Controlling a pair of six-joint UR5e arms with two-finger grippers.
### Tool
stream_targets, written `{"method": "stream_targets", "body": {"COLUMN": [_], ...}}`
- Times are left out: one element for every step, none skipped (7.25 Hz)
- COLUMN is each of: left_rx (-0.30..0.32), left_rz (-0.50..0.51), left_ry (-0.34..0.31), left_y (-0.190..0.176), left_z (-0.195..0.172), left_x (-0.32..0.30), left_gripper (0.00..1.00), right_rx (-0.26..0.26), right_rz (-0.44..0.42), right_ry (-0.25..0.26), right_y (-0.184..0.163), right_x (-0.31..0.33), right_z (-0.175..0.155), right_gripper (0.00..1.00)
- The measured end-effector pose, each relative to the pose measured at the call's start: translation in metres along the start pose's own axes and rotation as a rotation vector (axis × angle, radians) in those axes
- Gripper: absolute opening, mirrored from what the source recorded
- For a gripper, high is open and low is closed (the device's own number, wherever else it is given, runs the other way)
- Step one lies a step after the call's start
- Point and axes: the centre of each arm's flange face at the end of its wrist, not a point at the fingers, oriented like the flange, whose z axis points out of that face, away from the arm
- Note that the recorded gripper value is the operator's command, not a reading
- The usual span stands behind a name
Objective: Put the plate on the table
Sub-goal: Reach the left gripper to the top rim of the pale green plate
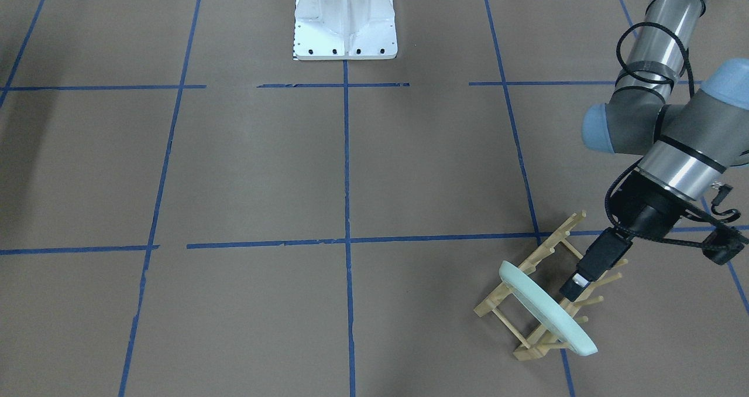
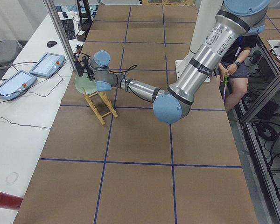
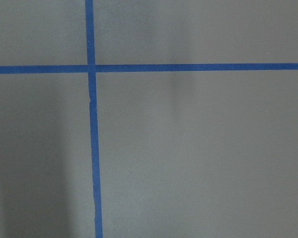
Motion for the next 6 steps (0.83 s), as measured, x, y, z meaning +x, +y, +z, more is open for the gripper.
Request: {"method": "stream_targets", "body": {"left_rx": [-0.002, -0.004, -0.005, -0.007, -0.007, -0.007], "left_rz": [0.001, 0.003, 0.005, 0.006, 0.008, 0.011], "left_ry": [0.005, 0.009, 0.012, 0.012, 0.012, 0.015], "left_y": [0.0058, 0.0087, 0.0102, 0.0109, 0.0110, 0.0112], "left_z": [0.0082, 0.0126, 0.0152, 0.0166, 0.0170, 0.0167], "left_x": [-0.0005, 0.0018, 0.0045, 0.0054, 0.0052, 0.0063], "left_gripper": [0.67, 0.49, 0.30, 0.08, 0.00, 0.00], "right_rx": [0.000, 0.000, 0.000, 0.000, 0.000, 0.000], "right_rz": [0.000, 0.000, 0.000, 0.001, 0.001, 0.000], "right_ry": [0.000, 0.000, 0.000, 0.000, 0.000, 0.000], "right_y": [0.0000, 0.0000, 0.0000, 0.0000, 0.0000, 0.0000], "right_x": [-0.0001, 0.0000, 0.0000, 0.0000, 0.0000, 0.0000], "right_z": [0.0000, 0.0000, 0.0000, 0.0000, 0.0000, 0.0000], "right_gripper": [1.00, 1.00, 1.00, 1.00, 1.00, 1.00]}}
